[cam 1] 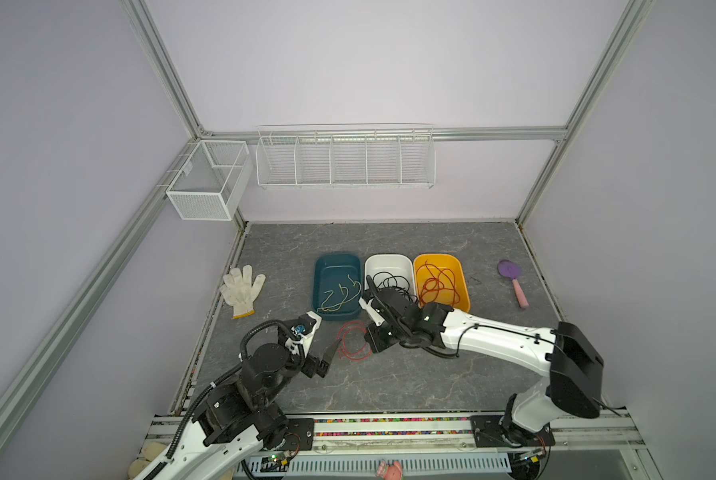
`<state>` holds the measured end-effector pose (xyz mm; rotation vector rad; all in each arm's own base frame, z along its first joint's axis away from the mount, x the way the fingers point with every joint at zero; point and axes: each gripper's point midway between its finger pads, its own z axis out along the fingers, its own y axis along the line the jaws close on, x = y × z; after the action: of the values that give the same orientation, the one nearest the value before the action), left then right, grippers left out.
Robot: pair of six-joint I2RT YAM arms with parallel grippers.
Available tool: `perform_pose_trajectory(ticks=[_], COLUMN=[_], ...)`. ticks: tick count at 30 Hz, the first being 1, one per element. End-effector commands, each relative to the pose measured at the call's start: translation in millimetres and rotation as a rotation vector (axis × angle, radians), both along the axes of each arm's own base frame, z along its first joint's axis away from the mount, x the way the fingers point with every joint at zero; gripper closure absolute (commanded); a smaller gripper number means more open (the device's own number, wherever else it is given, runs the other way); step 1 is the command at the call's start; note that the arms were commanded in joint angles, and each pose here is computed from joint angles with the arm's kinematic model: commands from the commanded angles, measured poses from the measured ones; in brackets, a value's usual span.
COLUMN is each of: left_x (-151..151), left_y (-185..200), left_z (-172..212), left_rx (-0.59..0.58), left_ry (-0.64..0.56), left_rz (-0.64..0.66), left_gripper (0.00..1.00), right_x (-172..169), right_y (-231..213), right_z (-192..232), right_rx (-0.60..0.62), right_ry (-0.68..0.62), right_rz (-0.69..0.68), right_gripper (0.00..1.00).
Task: Untangle the cables
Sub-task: 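Close the right gripper on the red wire and lift it, then carry the red wire over the yellow tub with the right gripper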
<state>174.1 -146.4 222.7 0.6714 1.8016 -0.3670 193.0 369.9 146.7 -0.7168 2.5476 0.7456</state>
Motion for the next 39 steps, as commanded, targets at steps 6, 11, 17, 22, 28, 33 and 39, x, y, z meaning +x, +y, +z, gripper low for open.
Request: perform_pose_trajectory(ticks=[6,11,17,22,28,33,39], left_x=[-3,-4,-5,1,13,22,28], left_y=[-20,-36,-61,-80,-101,-113,-129], left_z=[-16,-25,-29,-22,-16,-1,21], left_rx=[0.046,0.103,0.172,0.200,0.212,0.185,0.131], left_ry=[0.053,0.083,0.122,0.099,0.053,-0.058,-0.177], left_rz=[-0.093,-0.170,-0.284,-0.348,-0.394,-0.410,-0.442], left_gripper=[0.01,0.02,0.02,0.02,0.02,0.02,0.00], right_x=[12,25,44,61,87,105,129], right_y=[-62,-108,-165,-205,-230,-229,-244], right_z=[63,92,112,105,83,80,61], right_rx=[-0.006,-0.021,-0.030,-0.055,0.012,0.081,0.062], right_ry=[-0.158,-0.239,-0.291,-0.271,-0.130,-0.065,-0.002], right_rz=[-0.109,-0.216,-0.365,-0.470,-0.557,-0.567,-0.655], right_gripper=[0.93,0.93,0.94,0.94,0.94,0.94,0.93])
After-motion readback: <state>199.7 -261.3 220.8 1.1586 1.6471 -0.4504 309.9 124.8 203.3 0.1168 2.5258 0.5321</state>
